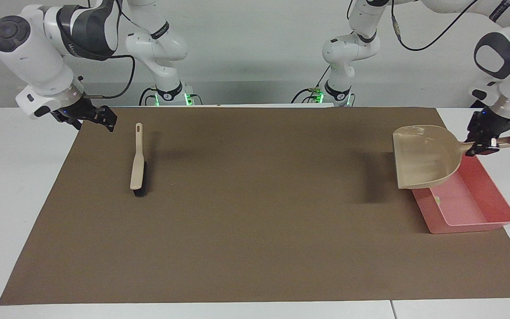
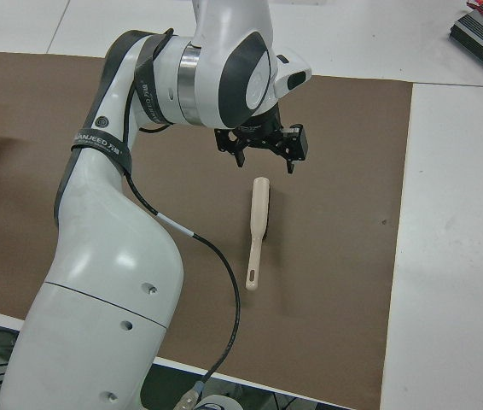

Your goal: Clean e-waste and dump in bin

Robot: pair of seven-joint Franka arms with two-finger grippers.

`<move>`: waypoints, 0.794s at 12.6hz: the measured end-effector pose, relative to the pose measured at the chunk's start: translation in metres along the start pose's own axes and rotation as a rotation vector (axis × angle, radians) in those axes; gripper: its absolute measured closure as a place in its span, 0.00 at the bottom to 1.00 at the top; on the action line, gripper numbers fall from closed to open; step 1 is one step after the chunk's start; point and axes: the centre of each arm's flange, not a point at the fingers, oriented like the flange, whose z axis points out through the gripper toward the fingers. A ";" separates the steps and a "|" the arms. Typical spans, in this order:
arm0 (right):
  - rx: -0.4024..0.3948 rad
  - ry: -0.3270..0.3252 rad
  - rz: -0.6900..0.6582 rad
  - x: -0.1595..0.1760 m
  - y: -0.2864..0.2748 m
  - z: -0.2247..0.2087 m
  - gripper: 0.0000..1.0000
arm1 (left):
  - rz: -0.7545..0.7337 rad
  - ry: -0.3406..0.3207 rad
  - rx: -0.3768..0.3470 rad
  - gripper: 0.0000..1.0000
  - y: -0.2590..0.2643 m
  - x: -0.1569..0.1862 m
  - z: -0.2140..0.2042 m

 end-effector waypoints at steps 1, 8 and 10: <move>0.001 -0.004 0.005 0.001 0.003 -0.001 0.00 | -0.021 0.028 -0.004 0.66 -0.008 0.030 0.018; 0.019 0.027 0.032 0.000 0.028 -0.015 0.00 | -0.182 0.077 0.014 0.66 -0.032 0.102 0.108; 0.022 0.030 0.042 0.000 0.033 -0.016 0.00 | -0.198 0.076 0.019 0.66 -0.035 0.102 0.123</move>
